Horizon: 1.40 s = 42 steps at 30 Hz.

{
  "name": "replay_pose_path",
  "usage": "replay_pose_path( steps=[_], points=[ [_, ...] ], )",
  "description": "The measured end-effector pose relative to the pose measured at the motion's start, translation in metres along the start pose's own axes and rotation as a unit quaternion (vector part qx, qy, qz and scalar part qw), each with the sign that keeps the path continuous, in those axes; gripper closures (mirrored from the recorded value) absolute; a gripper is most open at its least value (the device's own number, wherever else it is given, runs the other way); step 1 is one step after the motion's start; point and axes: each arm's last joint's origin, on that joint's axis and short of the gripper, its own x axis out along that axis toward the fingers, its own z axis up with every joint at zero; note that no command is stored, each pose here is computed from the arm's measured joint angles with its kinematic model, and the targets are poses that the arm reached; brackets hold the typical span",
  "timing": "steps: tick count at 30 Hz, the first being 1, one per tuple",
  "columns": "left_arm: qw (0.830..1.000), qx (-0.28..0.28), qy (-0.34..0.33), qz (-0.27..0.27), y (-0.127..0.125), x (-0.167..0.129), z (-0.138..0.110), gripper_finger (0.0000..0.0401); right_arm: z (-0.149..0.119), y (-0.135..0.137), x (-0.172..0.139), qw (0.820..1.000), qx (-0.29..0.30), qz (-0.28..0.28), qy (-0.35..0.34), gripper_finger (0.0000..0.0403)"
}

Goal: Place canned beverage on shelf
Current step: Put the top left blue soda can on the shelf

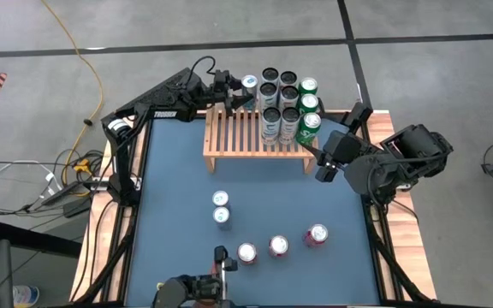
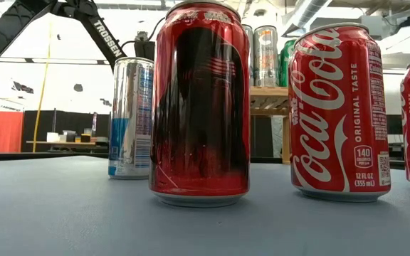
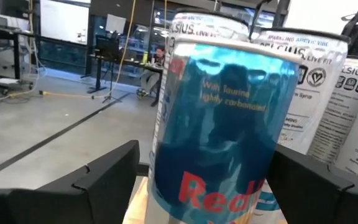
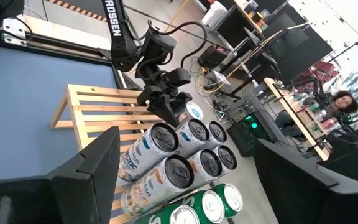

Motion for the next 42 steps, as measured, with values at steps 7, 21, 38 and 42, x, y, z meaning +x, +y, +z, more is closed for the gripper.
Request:
replay_pose_path(
  steps=[7, 21, 38, 42],
  points=[
    [0.999, -0.044, -0.001, 0.007, 0.002, -0.001, 0.000, 0.0085, 0.000, 0.000, 0.000, 1.000, 0.000, 0.000, 0.000, 0.0088],
    [0.997, -0.071, 0.009, 0.005, 0.002, -0.001, -0.002, 0.0047, 0.000, -0.001, 0.003, 1.000, 0.005, 0.001, 0.005, 0.0088],
    [0.987, -0.008, 0.144, 0.071, -0.003, -0.034, 0.038, 0.0043, 0.000, -0.001, 0.003, 1.000, 0.011, 0.005, 0.005, 0.0088],
    [0.983, 0.015, 0.169, 0.075, -0.011, -0.038, 0.045, 0.0043, 0.000, -0.001, 0.003, 1.000, 0.011, 0.005, 0.005, 0.0088]
  ],
)
